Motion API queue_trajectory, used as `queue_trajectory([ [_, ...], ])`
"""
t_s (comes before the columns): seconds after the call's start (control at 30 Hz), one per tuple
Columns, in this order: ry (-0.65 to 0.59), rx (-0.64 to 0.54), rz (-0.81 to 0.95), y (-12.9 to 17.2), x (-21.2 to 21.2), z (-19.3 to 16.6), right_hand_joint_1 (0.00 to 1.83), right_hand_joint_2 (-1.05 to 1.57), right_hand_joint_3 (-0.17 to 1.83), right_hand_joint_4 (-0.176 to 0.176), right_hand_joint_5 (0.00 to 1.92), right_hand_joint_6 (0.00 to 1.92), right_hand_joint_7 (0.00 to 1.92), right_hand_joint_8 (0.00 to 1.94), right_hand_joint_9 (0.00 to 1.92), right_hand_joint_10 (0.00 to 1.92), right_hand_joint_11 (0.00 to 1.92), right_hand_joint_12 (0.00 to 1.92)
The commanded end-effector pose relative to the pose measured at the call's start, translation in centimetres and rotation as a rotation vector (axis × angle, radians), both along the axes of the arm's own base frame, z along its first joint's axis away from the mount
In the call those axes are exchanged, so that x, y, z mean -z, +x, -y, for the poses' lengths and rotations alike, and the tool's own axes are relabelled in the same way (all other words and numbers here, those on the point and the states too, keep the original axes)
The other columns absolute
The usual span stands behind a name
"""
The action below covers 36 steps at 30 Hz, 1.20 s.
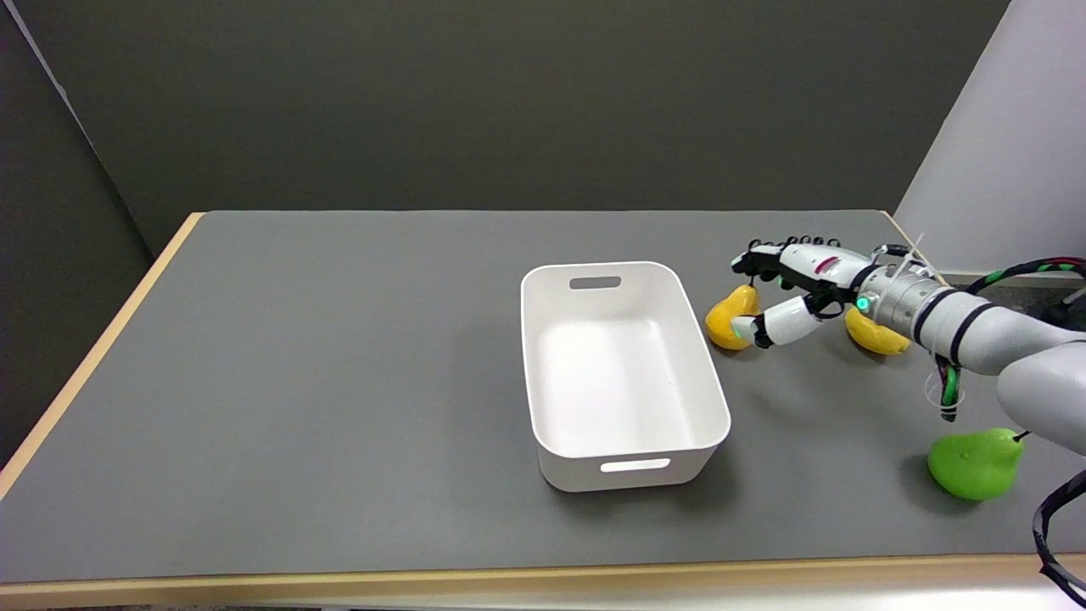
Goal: Pick up the pear.
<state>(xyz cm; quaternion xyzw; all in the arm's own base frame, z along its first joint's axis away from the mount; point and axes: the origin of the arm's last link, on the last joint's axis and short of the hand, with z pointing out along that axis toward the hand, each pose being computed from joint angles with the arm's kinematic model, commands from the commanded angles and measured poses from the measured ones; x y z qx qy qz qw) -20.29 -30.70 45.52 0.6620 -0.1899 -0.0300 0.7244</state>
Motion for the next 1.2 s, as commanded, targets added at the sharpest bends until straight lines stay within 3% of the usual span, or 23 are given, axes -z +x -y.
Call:
queue_trajectory([
  [0.03, 0.041, 0.024, 0.010, -1.8, 1.5, 1.3, 0.62, 0.55, 0.90, -0.024, 0.23, 0.43, 0.31, 0.37, 0.23, 0.80, 0.21, 1.39],
  [0.4, 0.046, 0.021, 0.014, -2.0, 1.8, 1.0, 0.67, 0.56, 0.92, 0.006, 0.24, 0.44, 0.32, 0.37, 0.24, 0.81, 0.22, 1.40],
  [0.53, 0.052, -0.047, 0.009, -1.9, 2.0, 0.9, 0.81, 0.58, 0.96, 0.037, 0.28, 0.49, 0.37, 0.41, 0.28, 0.86, 0.23, 1.41],
  [0.63, 0.047, -0.092, 0.008, -1.7, 1.8, 0.8, 0.97, 0.68, 0.94, 0.067, 0.41, 0.91, 0.57, 0.67, 0.49, 1.08, 0.36, 1.54],
  [0.7, 0.060, -0.098, -0.003, -1.6, 2.1, 0.8, 1.00, 0.80, 0.80, 0.048, 0.47, 1.15, 0.67, 0.94, 0.60, 1.21, 0.43, 1.63],
  [0.77, 0.080, -0.104, -0.047, -1.4, 2.4, 0.8, 1.12, 1.21, 0.17, -0.010, 0.58, 1.57, 0.75, 1.45, 0.69, 1.34, 0.47, 1.78],
  [0.83, 0.097, -0.113, -0.086, -1.1, 2.6, 0.8, 1.13, 1.20, 0.19, -0.014, 0.58, 1.58, 0.76, 1.45, 0.69, 1.40, 0.46, 1.85],
  [0.9, 0.101, -0.119, -0.098, -0.9, 2.6, 0.8, 1.28, 1.23, 0.15, -0.090, 0.52, 1.62, 0.70, 1.51, 0.63, 1.67, 0.33, 1.91],
  [1.2, 0.107, -0.142, -0.099, -0.4, 2.9, 0.9, 1.31, 1.17, 0.25, -0.112, 0.54, 1.62, 0.71, 1.47, 0.67, 1.70, 0.30, 1.92],
])
